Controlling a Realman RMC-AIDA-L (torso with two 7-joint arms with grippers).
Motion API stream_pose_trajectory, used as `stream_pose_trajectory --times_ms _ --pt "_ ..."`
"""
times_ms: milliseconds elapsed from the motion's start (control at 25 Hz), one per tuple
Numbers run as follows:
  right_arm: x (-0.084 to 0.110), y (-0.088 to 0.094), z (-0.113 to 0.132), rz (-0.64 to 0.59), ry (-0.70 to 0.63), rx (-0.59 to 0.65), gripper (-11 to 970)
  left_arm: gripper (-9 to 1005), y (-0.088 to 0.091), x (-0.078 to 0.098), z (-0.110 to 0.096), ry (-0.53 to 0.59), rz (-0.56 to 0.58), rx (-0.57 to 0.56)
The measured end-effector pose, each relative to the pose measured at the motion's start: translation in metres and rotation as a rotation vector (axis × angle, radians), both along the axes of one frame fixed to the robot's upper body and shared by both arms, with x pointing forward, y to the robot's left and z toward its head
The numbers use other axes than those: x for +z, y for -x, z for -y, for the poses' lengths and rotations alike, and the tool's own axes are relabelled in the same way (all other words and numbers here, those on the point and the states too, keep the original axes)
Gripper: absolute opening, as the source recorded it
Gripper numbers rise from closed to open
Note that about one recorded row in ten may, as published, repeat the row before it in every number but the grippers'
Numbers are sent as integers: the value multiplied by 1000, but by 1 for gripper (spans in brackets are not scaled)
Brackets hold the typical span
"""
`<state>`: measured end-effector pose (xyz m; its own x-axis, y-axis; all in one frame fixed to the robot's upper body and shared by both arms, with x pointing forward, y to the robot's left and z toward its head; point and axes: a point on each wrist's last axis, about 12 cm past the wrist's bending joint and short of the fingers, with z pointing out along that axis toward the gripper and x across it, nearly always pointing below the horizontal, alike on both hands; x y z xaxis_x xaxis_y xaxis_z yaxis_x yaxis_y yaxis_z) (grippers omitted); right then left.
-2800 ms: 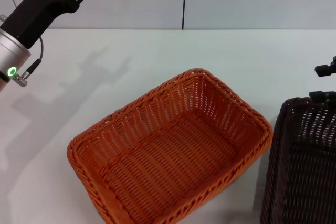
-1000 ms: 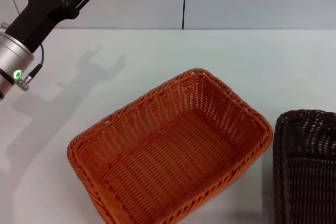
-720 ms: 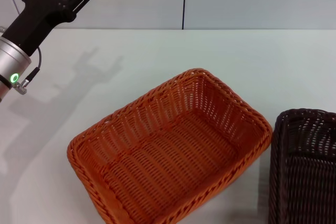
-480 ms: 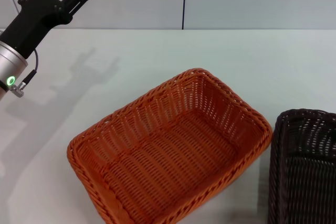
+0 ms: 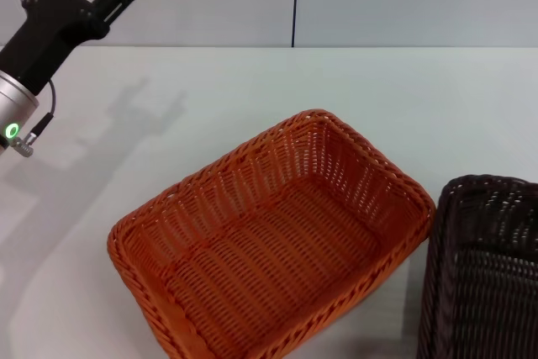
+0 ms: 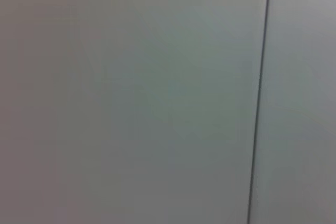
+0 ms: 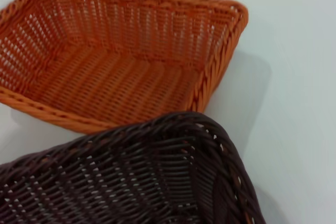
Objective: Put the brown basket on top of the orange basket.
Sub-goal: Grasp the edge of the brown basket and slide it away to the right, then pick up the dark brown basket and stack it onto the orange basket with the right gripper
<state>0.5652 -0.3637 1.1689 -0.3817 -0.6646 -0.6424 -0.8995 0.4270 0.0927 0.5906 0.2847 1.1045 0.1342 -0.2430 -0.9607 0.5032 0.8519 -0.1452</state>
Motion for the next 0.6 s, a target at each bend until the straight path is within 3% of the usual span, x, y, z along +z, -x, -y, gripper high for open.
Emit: stream_pose_trajectory --times_ms 280,600 --pt "16 31 12 147 -186 46 200 813 1 0 -5 16 7 28" --pt "19 47 15 230 -300 83 188 814 1 2 -8 32 11 47"
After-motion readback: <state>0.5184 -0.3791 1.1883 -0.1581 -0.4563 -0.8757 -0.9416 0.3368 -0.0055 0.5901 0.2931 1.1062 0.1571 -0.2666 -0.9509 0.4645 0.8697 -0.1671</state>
